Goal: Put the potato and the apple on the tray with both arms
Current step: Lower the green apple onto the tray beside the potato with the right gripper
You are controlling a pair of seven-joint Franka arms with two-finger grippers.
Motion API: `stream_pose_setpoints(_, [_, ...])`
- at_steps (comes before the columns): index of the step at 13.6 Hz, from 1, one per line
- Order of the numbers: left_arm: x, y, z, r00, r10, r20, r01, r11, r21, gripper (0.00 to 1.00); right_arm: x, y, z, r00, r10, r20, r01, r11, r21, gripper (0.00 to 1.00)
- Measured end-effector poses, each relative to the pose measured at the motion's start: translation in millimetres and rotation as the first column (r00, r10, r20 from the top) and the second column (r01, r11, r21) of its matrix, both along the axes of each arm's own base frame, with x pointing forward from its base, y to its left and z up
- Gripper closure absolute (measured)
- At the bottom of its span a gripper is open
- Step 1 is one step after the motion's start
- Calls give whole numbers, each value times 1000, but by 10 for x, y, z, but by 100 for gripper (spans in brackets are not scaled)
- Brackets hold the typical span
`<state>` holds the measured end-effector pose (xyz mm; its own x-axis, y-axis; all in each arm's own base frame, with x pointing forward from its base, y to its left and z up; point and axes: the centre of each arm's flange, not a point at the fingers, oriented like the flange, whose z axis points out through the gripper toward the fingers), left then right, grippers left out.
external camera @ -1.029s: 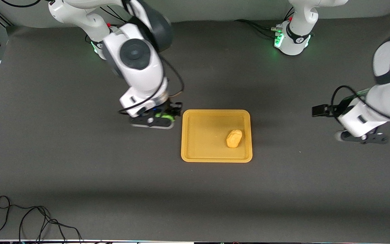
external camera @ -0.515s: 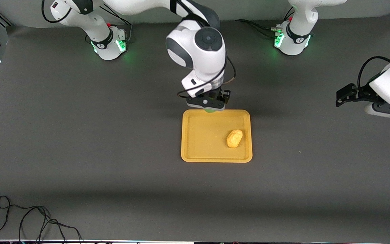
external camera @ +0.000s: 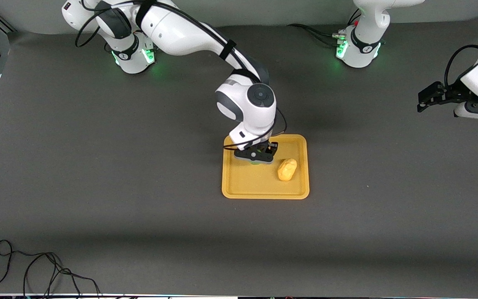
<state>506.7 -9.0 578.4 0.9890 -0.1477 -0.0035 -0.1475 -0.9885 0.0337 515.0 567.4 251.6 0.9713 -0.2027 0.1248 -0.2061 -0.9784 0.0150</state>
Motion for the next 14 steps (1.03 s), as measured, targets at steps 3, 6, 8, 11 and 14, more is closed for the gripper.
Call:
stream_pose_setpoints(3, [-38, 11, 1, 1000, 0, 6, -1, 1000, 29, 0, 41, -43, -291, 1000, -1, 2, 1, 1000, -4, 32])
stream_pose_setpoints(6, [-29, 28, -17, 1000, -6, 13, 5, 998, 64, 0, 79, -79, -476, 1000, -2, 8, 2, 1000, -3, 32])
stream_pose_setpoints(8, [-28, 37, -17, 1000, -7, 13, 6, 997, 74, 0, 82, -85, -527, 1000, -2, 9, 2, 1000, -3, 32])
stream_pose_setpoints(11, [-29, 35, -23, 1000, -9, 12, 8, 997, 76, 0, 136, -91, -444, 1000, -7, 23, 7, 1000, 9, 8])
stream_pose_setpoints(14, [-31, 30, -35, 1000, -10, 9, 9, 997, 78, 0, 275, -168, 181, 999, -39, 31, 38, 999, 7, 0])
